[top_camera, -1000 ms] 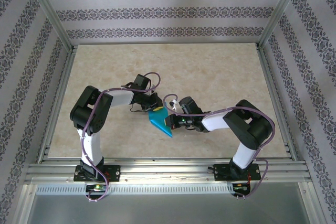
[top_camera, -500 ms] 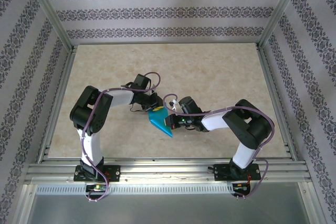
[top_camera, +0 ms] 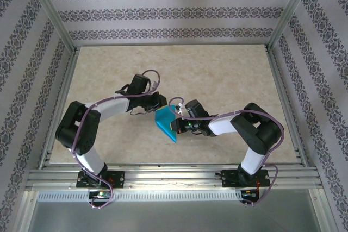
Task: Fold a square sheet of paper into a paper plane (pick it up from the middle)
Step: Third fold the triangle at the center of the table.
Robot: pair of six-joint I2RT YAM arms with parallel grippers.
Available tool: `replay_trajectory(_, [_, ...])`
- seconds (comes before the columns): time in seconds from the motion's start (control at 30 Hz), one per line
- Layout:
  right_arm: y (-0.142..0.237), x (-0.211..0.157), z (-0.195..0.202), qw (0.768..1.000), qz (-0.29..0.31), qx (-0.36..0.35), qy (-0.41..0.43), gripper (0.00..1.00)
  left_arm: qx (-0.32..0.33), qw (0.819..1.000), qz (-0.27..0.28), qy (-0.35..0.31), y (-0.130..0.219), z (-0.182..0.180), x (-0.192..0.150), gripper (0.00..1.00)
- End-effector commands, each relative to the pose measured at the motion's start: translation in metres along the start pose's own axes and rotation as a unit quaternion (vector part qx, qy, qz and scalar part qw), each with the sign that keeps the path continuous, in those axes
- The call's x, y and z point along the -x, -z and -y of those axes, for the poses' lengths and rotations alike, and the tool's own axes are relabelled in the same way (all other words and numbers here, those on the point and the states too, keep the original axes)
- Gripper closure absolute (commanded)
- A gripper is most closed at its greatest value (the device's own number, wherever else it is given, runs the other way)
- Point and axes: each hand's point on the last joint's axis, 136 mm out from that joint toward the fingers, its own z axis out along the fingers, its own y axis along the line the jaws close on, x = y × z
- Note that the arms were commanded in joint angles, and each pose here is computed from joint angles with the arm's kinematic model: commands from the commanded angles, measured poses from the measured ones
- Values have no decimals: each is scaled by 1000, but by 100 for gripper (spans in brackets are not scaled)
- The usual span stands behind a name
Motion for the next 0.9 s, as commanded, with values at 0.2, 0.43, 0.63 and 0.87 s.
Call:
replay_trajectory(0.2, [-3, -6, 11, 1000, -11, -27, -1, 100, -59, 996, 33, 54, 12, -3, -45, 100])
replay_trajectory(0.43, [-3, -7, 13, 999, -12, -31, -1, 100, -60, 995, 25, 74, -7, -13, -64, 100])
replay_trajectory(0.63, [-4, -9, 14, 999, -15, -32, -2, 100, -42, 995, 22, 87, -15, -27, -71, 100])
replay_trajectory(0.87, [-3, -8, 12, 999, -14, -32, 0, 100, -22, 996, 12, 90, -16, -39, -80, 100])
